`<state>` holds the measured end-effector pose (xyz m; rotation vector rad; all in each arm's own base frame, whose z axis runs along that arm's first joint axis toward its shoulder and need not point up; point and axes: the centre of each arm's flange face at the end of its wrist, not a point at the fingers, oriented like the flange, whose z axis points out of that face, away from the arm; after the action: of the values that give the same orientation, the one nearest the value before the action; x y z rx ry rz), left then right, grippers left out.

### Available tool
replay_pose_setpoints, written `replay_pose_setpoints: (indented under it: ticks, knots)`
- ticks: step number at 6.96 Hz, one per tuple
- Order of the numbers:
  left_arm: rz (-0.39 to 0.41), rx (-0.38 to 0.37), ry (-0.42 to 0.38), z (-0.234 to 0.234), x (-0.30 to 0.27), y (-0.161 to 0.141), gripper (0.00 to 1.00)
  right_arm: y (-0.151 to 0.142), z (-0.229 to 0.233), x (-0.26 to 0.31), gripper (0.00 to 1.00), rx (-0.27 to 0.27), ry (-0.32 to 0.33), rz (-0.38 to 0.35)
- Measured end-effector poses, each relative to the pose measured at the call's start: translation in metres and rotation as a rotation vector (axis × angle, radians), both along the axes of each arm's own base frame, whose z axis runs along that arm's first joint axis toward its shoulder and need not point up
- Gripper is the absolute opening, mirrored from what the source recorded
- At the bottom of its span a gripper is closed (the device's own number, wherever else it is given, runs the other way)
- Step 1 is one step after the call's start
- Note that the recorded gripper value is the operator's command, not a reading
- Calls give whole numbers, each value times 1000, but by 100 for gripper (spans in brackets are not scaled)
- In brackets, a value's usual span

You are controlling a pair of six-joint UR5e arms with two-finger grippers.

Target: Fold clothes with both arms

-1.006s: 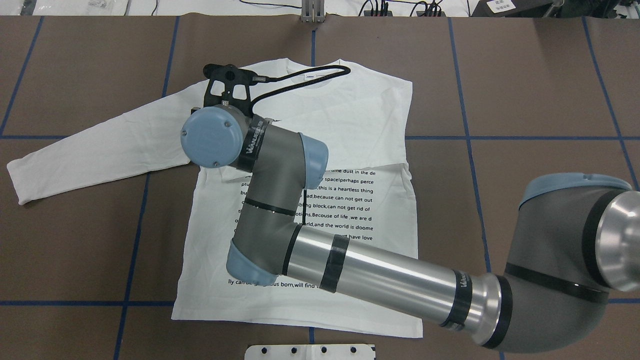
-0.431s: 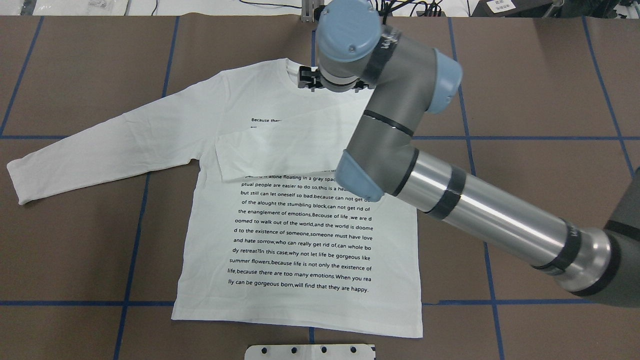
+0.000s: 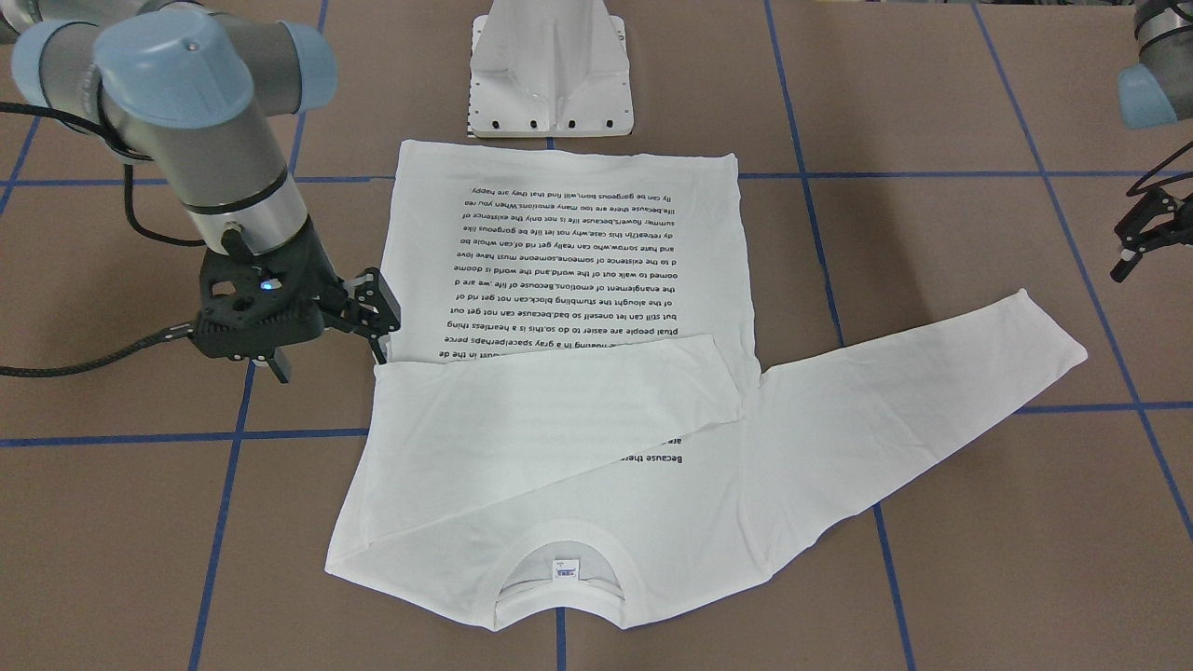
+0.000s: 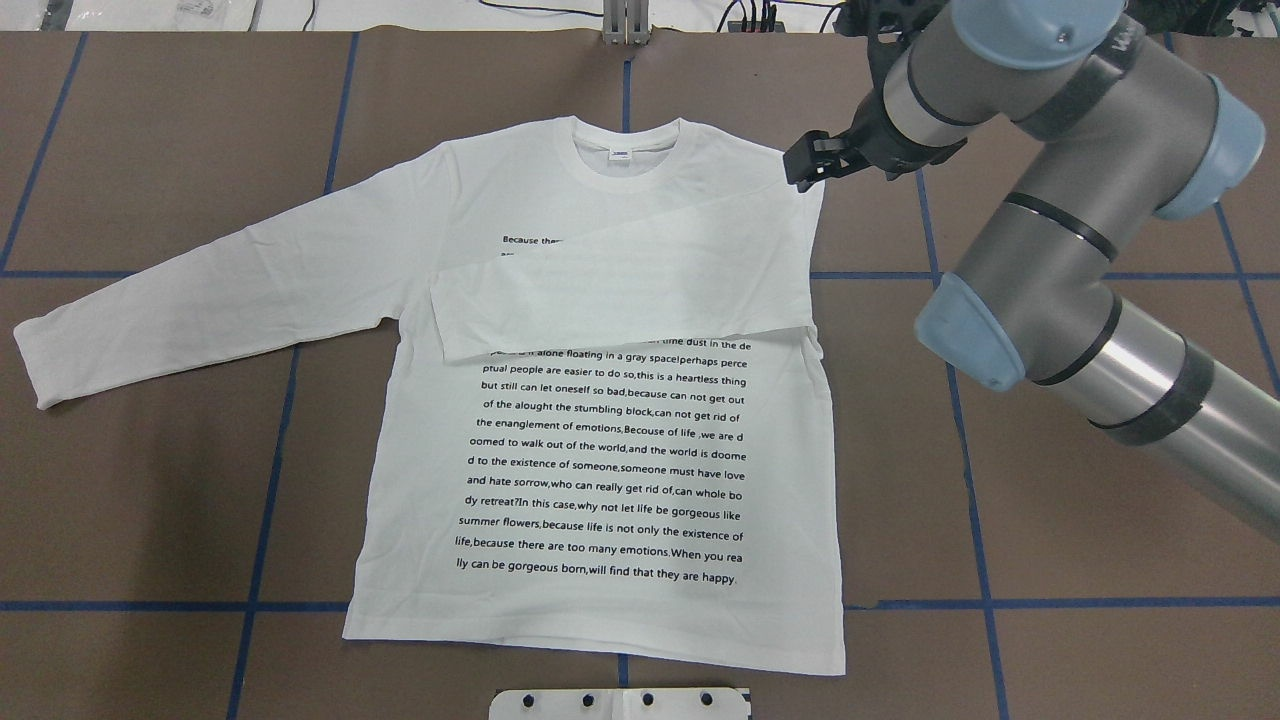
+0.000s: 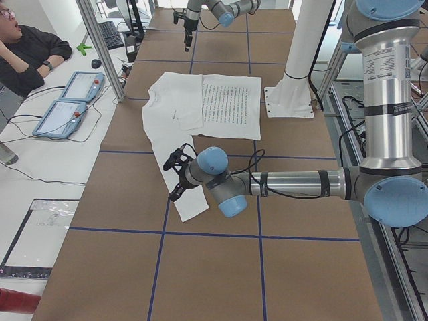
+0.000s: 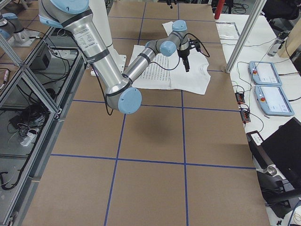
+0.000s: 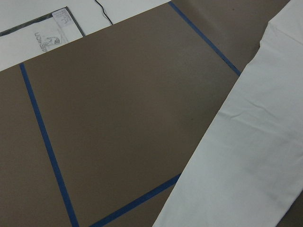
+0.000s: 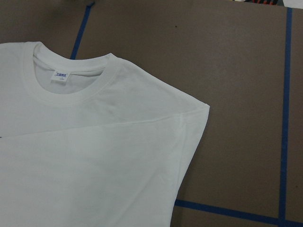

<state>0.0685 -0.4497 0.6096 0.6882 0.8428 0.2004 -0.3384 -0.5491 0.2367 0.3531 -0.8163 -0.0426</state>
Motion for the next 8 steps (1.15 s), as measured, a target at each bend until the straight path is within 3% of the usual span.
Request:
replay_pose_setpoints:
  ticks: [2, 5, 8]
  knots:
    - [22, -36, -24, 34, 40, 18, 100, 7, 9, 12, 100, 1, -1, -2]
    - [150, -77, -58, 68, 95, 43, 96, 8, 11, 14, 100, -1, -1, 0]
    - [166, -76, -99, 81, 114, 51, 34, 9, 10, 14, 100, 0, -3, 0]
